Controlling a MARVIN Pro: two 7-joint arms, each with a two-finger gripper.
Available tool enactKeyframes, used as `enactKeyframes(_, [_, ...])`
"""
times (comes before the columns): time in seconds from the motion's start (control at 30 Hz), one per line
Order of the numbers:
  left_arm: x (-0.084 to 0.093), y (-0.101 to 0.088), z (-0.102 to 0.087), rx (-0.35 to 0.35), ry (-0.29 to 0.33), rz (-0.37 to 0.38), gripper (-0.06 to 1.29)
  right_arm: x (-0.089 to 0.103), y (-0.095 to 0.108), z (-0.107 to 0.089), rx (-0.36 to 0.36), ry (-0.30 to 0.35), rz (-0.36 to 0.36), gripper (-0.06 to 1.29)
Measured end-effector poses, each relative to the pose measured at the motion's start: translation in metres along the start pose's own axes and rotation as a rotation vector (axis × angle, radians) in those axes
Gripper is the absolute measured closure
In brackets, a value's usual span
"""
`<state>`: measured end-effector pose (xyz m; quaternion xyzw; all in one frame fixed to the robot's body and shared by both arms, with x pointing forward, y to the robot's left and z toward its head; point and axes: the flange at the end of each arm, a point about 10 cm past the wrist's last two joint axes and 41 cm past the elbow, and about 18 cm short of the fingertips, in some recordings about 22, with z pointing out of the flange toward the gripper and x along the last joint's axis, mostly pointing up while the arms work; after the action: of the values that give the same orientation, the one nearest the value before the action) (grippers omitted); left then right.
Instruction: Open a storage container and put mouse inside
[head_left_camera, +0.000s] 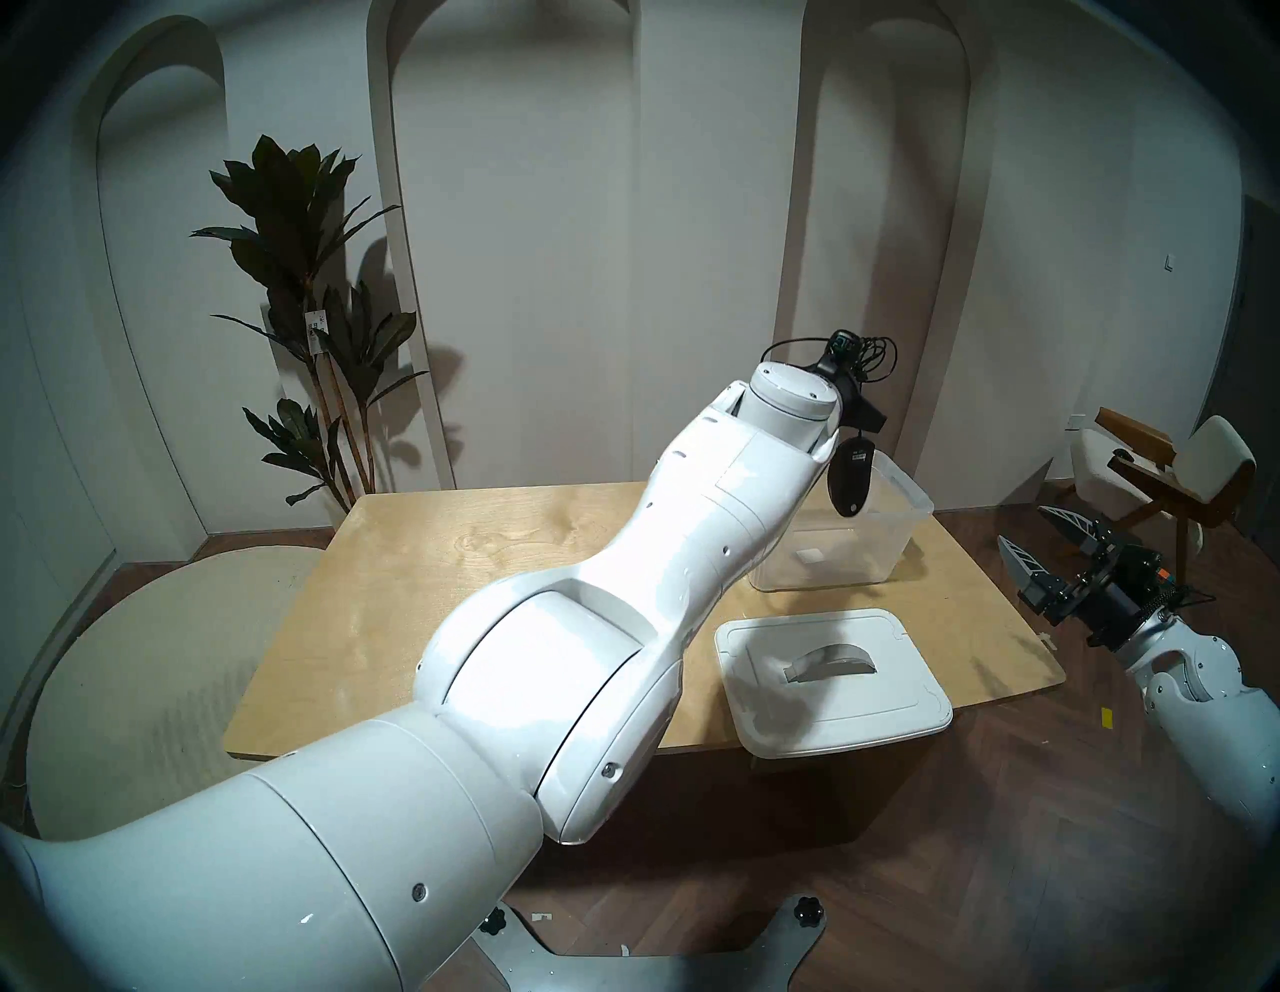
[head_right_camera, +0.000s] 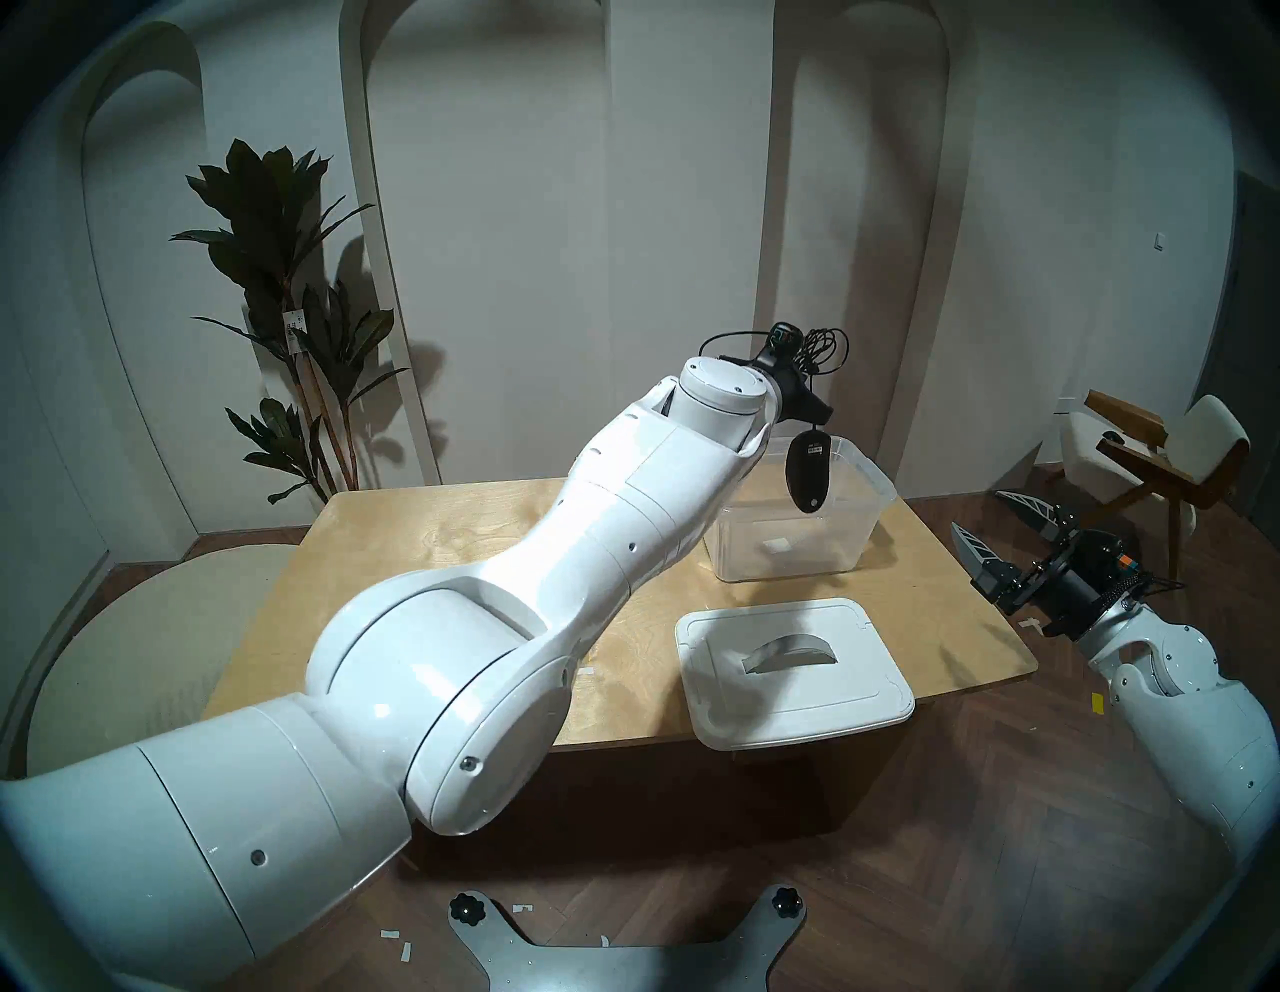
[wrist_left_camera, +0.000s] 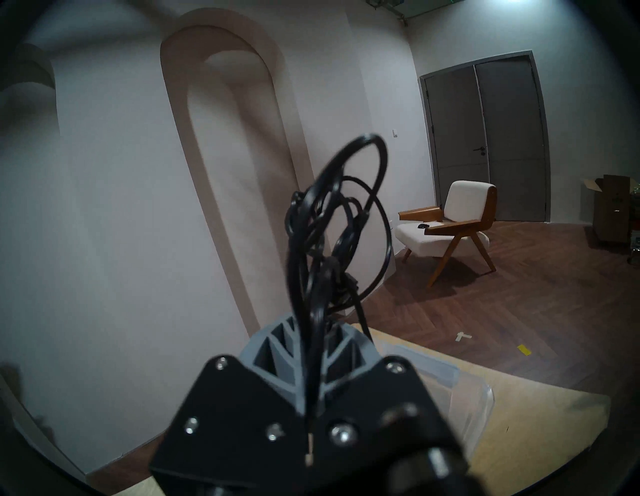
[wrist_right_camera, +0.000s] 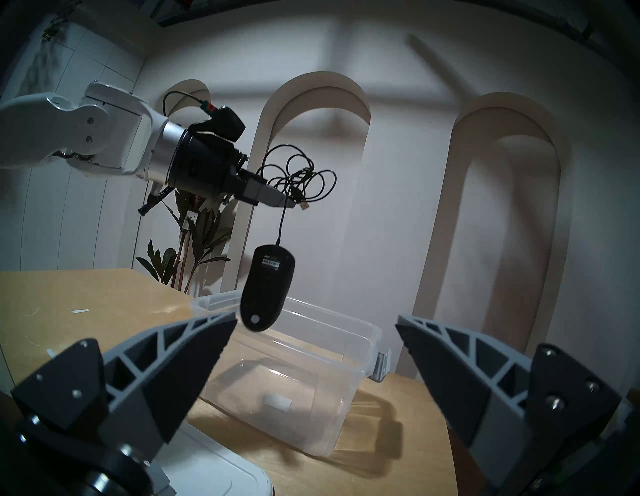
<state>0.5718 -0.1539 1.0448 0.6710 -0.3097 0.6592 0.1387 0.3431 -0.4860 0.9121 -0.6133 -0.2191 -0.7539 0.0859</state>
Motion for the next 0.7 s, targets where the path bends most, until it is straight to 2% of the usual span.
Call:
enactKeyframes(0.17, [0.009,-0.005,0.002,0.002,0.008,-0.003,1.24,0.0,0.0,0.0,0.0,0.0,0.0,-0.02])
enactKeyframes(0.3, [0.002,-0.01,0.005,0.019,-0.017,-0.011,1.24,0.0,0.0,0.0,0.0,0.0,0.0,-0.02])
enactKeyframes(0.7, [-0.054,-0.009,0.009,0.043,-0.142,-0.025,1.24,-0.001,0.0,0.0,0.0,-0.002,0.002,-0.02])
